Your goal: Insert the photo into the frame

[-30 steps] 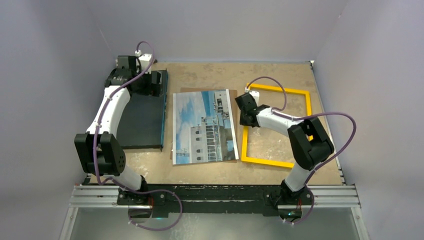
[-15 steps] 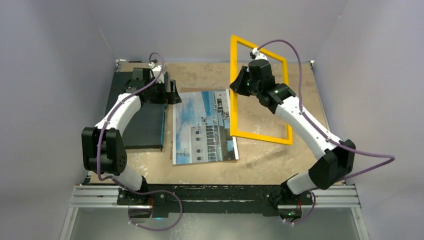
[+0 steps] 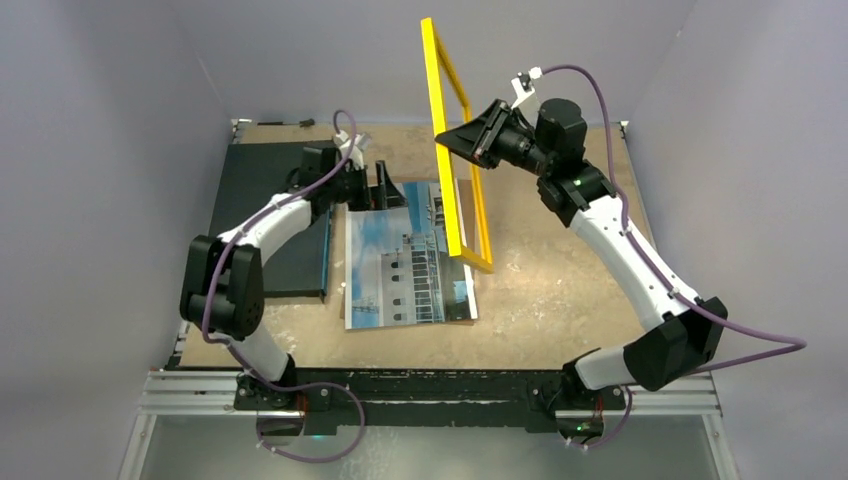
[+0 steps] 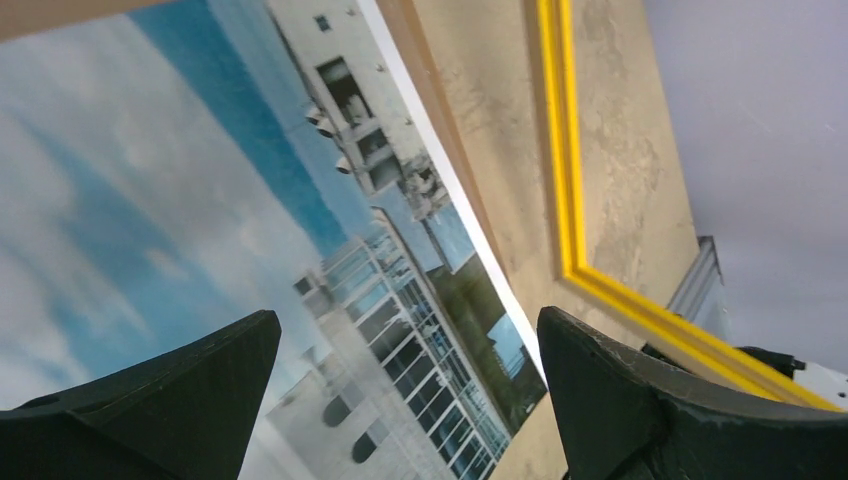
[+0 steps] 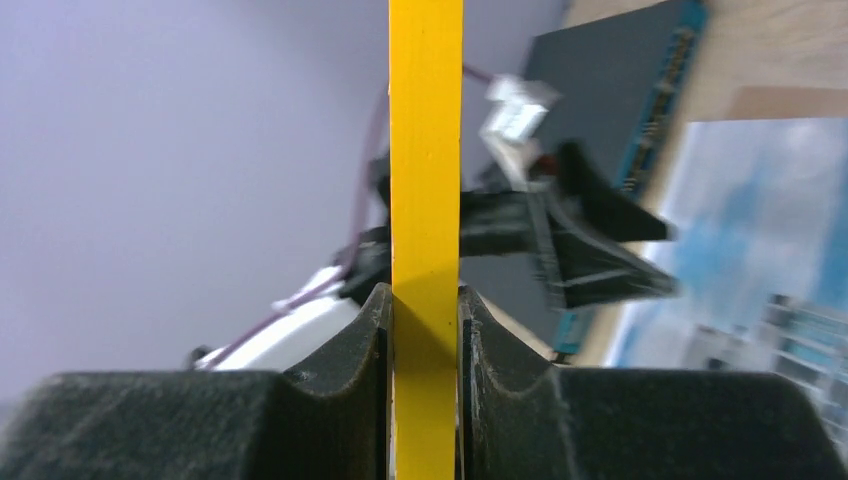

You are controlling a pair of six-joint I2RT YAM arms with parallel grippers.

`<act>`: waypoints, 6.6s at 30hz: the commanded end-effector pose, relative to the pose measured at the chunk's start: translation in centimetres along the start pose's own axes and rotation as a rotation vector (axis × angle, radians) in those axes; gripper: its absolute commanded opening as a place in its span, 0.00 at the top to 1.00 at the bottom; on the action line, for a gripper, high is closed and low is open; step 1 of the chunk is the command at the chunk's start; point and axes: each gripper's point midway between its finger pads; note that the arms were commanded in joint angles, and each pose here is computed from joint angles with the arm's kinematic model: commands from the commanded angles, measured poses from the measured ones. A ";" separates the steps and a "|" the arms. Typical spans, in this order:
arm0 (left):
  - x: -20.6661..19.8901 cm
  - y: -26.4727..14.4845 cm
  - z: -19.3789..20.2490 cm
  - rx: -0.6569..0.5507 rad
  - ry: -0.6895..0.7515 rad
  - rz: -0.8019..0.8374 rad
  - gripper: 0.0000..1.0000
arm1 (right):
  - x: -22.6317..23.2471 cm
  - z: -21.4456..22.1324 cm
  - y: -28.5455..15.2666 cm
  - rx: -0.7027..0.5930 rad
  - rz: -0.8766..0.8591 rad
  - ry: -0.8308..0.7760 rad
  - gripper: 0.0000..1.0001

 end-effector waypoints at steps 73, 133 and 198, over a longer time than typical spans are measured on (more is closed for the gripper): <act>5.1 1.7 3.2 0.062 -0.077 -0.202 0.88 | -13.7 -5.3 -3.4 -0.147 0.411 -0.091 0.92; -1.2 -1.0 1.8 0.034 0.116 0.279 0.04 | -13.0 -9.8 -10.4 -0.169 0.225 0.007 1.00; 12.0 1.4 12.5 0.497 0.540 -0.297 0.38 | -31.6 -8.8 -9.7 -0.278 1.161 -0.312 0.38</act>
Point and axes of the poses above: each gripper's point midway between its finger pads, its own y axis out along the fingers, its own x axis along the line the jaws close on, z = x × y, and after that the axes turned 12 degrees about y, right-handed
